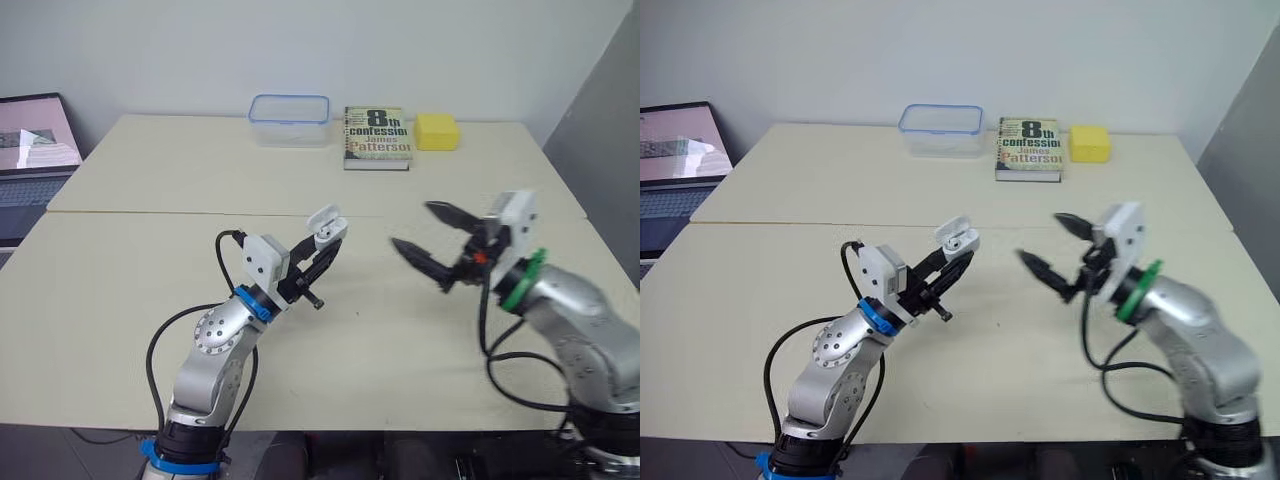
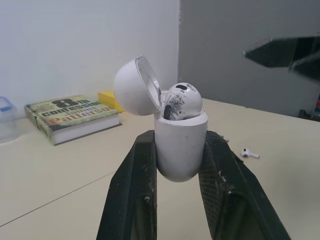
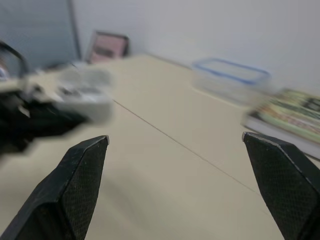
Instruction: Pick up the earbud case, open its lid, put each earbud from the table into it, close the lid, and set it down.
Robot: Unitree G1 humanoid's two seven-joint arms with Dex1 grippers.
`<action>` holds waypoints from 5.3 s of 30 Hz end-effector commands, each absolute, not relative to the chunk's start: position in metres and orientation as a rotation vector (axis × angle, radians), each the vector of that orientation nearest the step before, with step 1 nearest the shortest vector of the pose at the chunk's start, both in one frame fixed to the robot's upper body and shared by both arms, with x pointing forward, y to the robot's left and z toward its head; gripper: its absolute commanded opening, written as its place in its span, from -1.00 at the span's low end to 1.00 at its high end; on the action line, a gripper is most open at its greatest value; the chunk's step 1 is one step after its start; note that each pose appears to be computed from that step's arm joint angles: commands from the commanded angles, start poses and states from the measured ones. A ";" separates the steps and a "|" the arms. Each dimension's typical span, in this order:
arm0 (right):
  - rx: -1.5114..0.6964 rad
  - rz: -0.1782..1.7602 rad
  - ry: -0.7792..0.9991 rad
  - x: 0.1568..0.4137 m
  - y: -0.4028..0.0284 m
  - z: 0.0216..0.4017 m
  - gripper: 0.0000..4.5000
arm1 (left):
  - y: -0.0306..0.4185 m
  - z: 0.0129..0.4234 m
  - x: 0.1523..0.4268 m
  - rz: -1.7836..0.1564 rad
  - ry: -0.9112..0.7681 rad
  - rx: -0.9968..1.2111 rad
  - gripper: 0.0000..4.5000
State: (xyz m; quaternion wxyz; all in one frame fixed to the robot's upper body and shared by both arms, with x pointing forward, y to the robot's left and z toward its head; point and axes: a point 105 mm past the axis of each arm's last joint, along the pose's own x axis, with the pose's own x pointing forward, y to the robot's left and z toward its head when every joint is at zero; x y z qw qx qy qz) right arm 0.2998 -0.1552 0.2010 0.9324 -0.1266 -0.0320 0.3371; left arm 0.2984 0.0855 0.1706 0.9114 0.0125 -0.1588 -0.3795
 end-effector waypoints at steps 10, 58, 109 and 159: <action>-0.306 0.266 0.091 0.355 -0.205 0.132 0.99 | 0.080 0.179 0.296 -0.813 -0.377 0.035 -0.67; -0.770 1.255 0.493 0.237 -0.220 0.100 -0.82 | 0.087 0.171 0.274 -0.820 -0.321 0.064 -0.67; -0.988 1.014 0.866 0.233 -0.216 0.094 0.58 | 0.090 0.158 0.277 -0.797 -0.264 0.100 -0.67; -0.332 0.958 -0.616 0.286 -0.045 0.269 -0.83 | 0.078 0.186 0.291 -0.842 -0.386 0.041 -0.67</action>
